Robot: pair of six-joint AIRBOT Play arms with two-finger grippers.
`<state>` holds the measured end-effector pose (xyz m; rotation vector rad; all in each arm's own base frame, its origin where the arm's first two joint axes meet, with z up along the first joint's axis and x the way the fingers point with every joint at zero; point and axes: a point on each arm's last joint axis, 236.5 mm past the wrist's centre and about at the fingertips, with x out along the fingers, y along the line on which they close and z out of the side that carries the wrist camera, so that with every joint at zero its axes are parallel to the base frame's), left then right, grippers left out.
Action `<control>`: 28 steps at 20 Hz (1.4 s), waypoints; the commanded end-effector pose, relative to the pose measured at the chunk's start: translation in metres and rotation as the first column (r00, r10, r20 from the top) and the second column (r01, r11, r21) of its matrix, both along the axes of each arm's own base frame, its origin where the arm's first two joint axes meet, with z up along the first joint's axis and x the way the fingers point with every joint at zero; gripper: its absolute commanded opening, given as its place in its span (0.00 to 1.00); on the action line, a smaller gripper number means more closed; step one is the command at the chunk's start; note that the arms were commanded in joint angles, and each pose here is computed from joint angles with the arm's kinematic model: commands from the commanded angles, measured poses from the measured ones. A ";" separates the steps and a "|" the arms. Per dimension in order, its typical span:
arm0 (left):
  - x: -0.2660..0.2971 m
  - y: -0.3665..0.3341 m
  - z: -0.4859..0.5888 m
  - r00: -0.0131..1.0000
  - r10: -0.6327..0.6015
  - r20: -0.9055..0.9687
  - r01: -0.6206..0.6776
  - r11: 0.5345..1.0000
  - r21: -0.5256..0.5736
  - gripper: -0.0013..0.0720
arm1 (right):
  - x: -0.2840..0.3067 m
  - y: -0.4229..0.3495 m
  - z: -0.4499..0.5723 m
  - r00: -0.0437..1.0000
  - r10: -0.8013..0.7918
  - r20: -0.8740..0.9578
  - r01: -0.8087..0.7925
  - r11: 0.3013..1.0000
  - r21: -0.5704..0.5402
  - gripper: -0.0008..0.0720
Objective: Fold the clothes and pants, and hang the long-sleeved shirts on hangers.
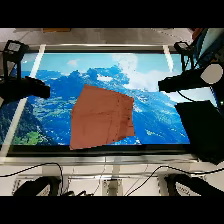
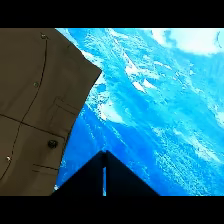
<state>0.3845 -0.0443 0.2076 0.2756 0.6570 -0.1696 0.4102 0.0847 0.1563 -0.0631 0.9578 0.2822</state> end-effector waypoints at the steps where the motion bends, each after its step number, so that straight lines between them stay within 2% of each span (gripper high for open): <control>1: 0.001 -0.004 0.002 1.000 -0.006 0.011 0.006 1.000 -0.018 0.02 | -0.005 -0.026 -0.020 0.998 0.016 -0.053 -0.022 0.991 -0.130 0.04; 3: -0.002 -0.006 -0.002 1.000 -0.010 -0.013 0.009 0.999 -0.031 0.02 | -0.040 -0.043 -0.073 0.967 0.053 -0.251 -0.092 0.985 -0.148 0.04; 4: -0.005 -0.006 -0.006 0.999 -0.007 -0.032 0.006 1.000 -0.031 0.02 | -0.064 -0.043 -0.103 0.928 0.095 -0.359 -0.143 0.984 -0.109 0.04; 5: -0.009 -0.003 -0.014 0.998 -0.002 -0.064 0.000 1.000 -0.023 0.02 | -0.092 -0.035 -0.133 0.879 0.141 -0.456 -0.170 0.985 -0.022 0.04; 7: -0.021 -0.001 -0.034 0.989 0.001 -0.149 -0.003 1.000 -0.011 0.02 | -0.131 -0.004 -0.177 0.810 0.187 -0.555 -0.107 0.979 0.174 0.04; 8: -0.028 0.000 -0.045 0.981 0.002 -0.192 -0.004 1.000 -0.006 0.02 | -0.139 0.012 -0.193 0.806 0.187 -0.562 -0.054 0.968 0.245 0.12; 9: -0.035 0.001 -0.059 0.971 0.004 -0.240 -0.004 1.000 0.001 0.07 | -0.141 0.028 -0.208 0.815 0.170 -0.554 0.009 0.952 0.307 0.39; 10: -0.042 0.002 -0.073 0.958 0.007 -0.286 -0.005 1.000 0.007 0.26 | -0.138 0.043 -0.219 0.832 0.140 -0.537 0.077 0.929 0.361 0.60; 11: -0.048 0.003 -0.088 0.945 0.012 -0.325 -0.009 1.000 0.010 0.51 | -0.133 0.053 -0.225 0.847 0.104 -0.522 0.136 0.906 0.401 0.60; 12: -0.053 0.004 -0.102 0.934 0.019 -0.358 -0.017 1.000 0.010 0.58 | -0.129 0.060 -0.230 0.854 0.070 -0.515 0.187 0.883 0.430 0.60; 18: -0.089 -0.005 -0.173 0.850 0.024 -0.527 -0.050 0.998 -0.035 0.57 | -0.123 0.091 -0.264 0.731 0.024 -0.681 0.450 0.734 0.509 0.60; 22: -0.094 -0.016 -0.185 0.835 0.002 -0.551 -0.075 0.991 -0.110 0.57 | -0.143 0.102 -0.280 0.630 0.084 -0.772 0.508 0.707 0.492 0.60; 25: -0.092 0.009 -0.187 0.825 0.071 -0.561 -0.170 0.977 -0.126 0.57 | -0.139 0.107 -0.279 0.648 0.090 -0.757 0.503 0.696 0.513 0.60; 26: -0.094 0.022 -0.191 0.813 0.101 -0.573 -0.208 0.970 -0.124 0.57 | -0.136 0.111 -0.278 0.660 0.097 -0.745 0.493 0.692 0.527 0.55; 27: -0.100 0.034 -0.197 0.795 0.125 -0.593 -0.242 0.963 -0.122 0.57 | -0.134 0.115 -0.279 0.675 0.096 -0.732 0.480 0.697 0.534 0.45; 28: -0.108 0.044 -0.205 0.772 0.137 -0.621 -0.274 0.953 -0.131 0.57 | -0.133 0.118 -0.281 0.692 0.094 -0.716 0.459 0.708 0.537 0.44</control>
